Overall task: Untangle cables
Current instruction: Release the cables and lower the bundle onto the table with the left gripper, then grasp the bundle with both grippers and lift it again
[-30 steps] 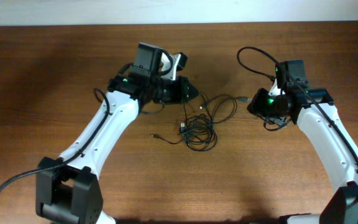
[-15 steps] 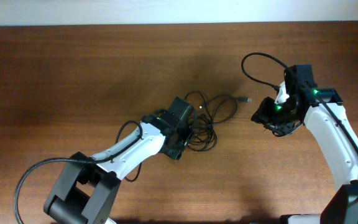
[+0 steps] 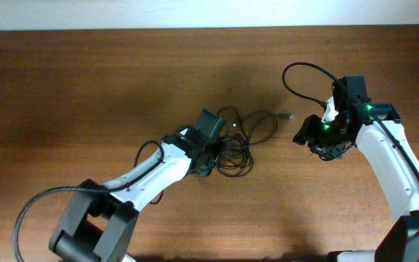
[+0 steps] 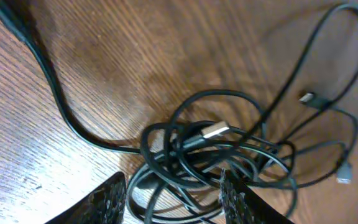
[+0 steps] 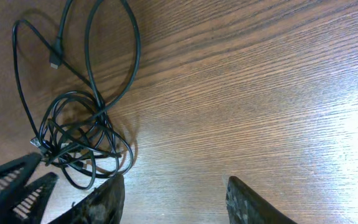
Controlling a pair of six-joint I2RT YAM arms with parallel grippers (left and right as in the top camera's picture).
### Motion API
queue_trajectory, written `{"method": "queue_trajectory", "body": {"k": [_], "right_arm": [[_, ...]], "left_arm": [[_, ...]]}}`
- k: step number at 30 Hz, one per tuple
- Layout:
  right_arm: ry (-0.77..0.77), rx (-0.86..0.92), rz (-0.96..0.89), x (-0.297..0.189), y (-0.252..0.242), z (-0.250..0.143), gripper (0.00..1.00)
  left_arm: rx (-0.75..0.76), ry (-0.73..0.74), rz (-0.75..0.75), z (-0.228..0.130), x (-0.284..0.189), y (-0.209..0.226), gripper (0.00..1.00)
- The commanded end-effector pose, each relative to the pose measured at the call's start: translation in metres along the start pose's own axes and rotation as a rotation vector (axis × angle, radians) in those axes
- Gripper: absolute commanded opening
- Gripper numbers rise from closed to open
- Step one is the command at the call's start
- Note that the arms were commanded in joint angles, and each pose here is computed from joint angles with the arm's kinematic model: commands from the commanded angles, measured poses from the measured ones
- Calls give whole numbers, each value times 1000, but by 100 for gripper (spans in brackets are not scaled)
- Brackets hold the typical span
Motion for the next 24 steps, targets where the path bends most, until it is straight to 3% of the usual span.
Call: {"method": "queue_trajectory", "body": {"k": [1, 3, 5, 6, 7, 9, 10, 13, 15, 19, 24], "right_arm": [[9, 2, 3, 1, -1, -1, 53], [9, 2, 3, 1, -1, -1, 53], [35, 10, -3, 1, -2, -7, 54], [81, 24, -2, 1, -2, -18, 53], [119, 32, 37, 0, 4, -26, 53], [207, -127, 262, -5, 44, -49, 53], [256, -147, 275, -1, 53, -63, 52], [315, 2, 248, 33, 80, -89, 50], [320, 135, 240, 56, 93, -101, 56], [294, 332, 262, 76, 117, -103, 58], [171, 239, 409, 75, 152, -77, 58]], "left_arm": [[-1, 10, 58, 1, 18, 12, 47], [-34, 5, 72, 2, 24, 14, 43], [-45, 6, 64, 1, 26, 13, 7], [-45, 6, 64, 1, 27, 12, 0], [-45, 3, 63, 1, 27, 12, 0], [-72, -21, 47, 14, 24, 7, 0], [-93, -18, 18, 21, 15, 0, 0], [-109, -15, -84, 21, -16, -20, 0], [-256, 3, -123, 18, -38, -24, 0], [-341, 28, -232, 16, -81, -36, 0], [-344, -1, -307, 22, -116, -36, 0]]}}
Point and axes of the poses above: each gripper's point midway between its finger pads, its own x axis out along the fingers, its own y axis along the line the jaws close on, z = x × y, the point moved 1 cm from there along -x, back along the fingers, and after that the axes turned 14 degrees about -x, right-handed, at the moved point
